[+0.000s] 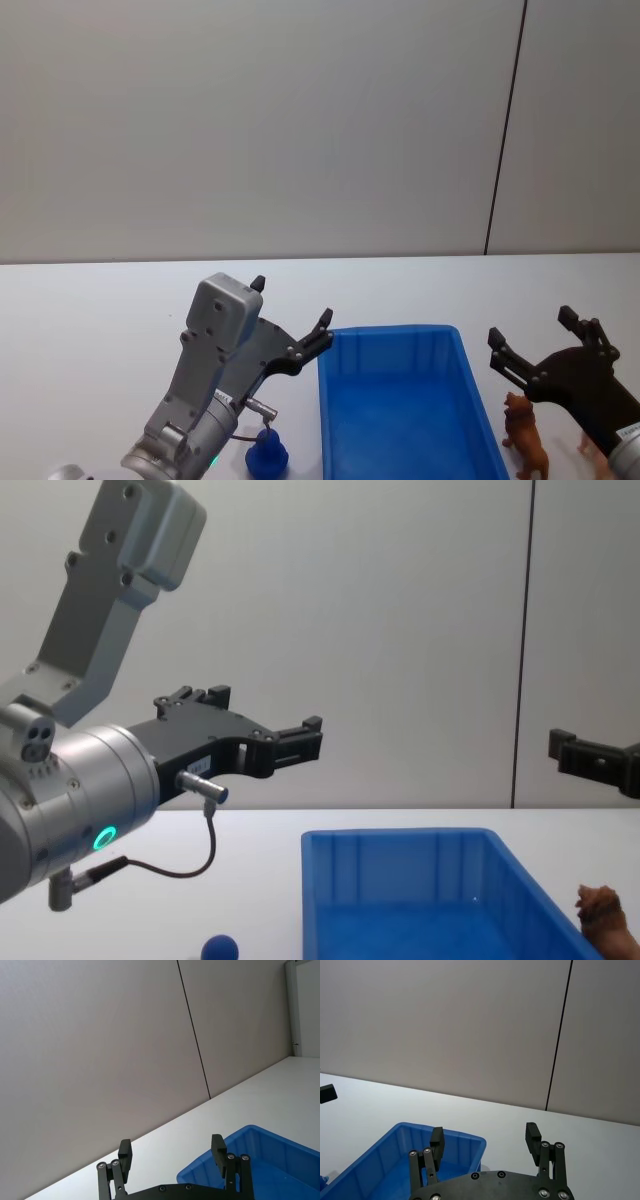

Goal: Pick up the two dolls from the table and place them into the box.

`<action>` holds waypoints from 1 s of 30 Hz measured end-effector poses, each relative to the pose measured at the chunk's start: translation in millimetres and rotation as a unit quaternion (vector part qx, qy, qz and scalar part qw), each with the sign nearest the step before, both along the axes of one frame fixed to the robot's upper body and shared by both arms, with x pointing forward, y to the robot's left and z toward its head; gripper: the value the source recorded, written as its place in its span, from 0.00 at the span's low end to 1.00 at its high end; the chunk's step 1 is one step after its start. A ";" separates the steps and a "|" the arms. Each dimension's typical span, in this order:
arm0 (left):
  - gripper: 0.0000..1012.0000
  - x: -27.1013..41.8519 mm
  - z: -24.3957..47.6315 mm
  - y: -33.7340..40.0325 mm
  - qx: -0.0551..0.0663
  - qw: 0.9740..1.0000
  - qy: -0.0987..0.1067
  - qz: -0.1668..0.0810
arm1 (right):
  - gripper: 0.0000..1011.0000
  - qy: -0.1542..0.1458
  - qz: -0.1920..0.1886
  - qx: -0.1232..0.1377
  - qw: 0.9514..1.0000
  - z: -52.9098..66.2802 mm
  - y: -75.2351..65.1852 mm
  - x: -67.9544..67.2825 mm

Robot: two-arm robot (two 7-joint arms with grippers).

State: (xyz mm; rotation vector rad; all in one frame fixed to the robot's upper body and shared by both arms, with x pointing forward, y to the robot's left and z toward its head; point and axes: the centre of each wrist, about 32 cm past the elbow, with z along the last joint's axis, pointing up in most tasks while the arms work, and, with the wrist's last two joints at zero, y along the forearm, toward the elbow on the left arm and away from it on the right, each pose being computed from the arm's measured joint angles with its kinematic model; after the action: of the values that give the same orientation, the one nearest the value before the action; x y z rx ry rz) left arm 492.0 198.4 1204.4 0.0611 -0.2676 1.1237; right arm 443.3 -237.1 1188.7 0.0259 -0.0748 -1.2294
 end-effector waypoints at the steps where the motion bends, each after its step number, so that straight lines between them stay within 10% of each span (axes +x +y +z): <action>1: 0.99 0.0 0.0 0.0 0.000 1.000 0.000 0.000 | 0.99 0.000 0.000 0.000 1.000 0.0 0.0 0.0; 30: 0.99 0.0 0.0 0.0 0.000 1.000 0.000 0.000 | 0.99 0.000 0.000 0.000 1.000 0.0 0.0 0.0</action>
State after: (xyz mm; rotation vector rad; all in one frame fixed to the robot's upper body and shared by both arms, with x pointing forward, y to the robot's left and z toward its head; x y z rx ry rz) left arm 492.0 198.4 1204.4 0.0611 -0.2676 1.1237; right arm 443.3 -237.1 1188.7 0.0260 -0.0749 -1.2294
